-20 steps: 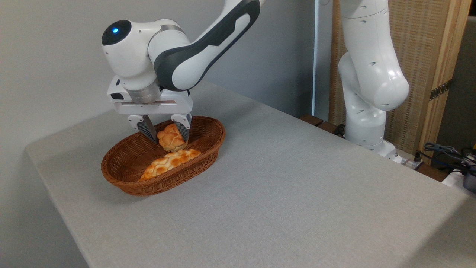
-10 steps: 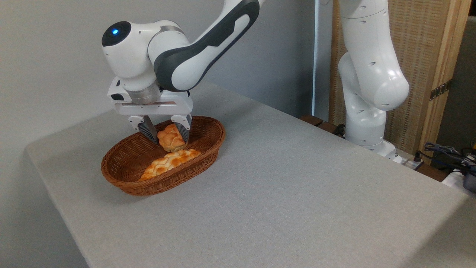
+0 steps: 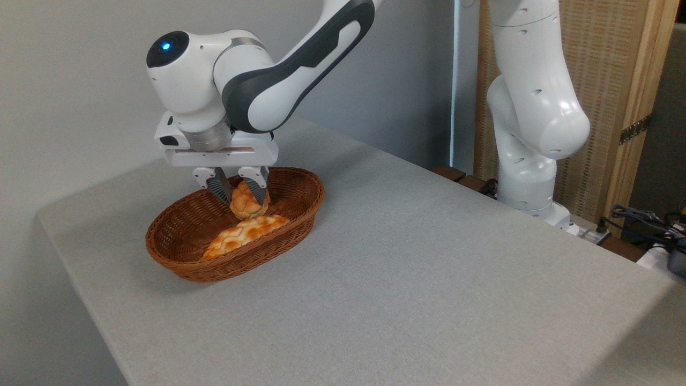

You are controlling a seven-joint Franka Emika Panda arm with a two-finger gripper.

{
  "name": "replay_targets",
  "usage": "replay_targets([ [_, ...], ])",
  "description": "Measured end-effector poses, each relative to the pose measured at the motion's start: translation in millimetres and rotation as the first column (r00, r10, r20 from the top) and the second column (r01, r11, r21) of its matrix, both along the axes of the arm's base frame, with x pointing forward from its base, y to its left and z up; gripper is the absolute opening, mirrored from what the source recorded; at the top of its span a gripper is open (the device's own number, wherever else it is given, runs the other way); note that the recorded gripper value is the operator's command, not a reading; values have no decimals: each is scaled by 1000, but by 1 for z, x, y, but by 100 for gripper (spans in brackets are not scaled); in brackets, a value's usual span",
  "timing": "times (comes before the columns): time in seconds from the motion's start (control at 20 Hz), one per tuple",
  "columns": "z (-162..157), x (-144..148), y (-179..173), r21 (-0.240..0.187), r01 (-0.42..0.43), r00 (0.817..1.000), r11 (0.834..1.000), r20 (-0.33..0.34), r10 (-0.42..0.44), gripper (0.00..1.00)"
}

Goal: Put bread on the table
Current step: 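Lift the held bread roll up and out over the basket rim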

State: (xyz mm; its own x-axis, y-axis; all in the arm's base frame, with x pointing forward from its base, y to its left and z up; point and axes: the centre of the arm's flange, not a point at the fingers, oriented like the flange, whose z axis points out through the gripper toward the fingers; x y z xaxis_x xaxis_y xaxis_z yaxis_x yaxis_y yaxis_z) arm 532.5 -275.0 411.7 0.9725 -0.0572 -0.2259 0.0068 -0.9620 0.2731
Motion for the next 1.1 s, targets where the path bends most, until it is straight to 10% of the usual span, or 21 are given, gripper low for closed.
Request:
replay_targets([
  [0.7, 57, 4, 25, -22, 53, 992, 998, 116, -50, 52],
  [1.1, 106, 20, 133, 14, 108, 968, 994, 227, -108, 52],
])
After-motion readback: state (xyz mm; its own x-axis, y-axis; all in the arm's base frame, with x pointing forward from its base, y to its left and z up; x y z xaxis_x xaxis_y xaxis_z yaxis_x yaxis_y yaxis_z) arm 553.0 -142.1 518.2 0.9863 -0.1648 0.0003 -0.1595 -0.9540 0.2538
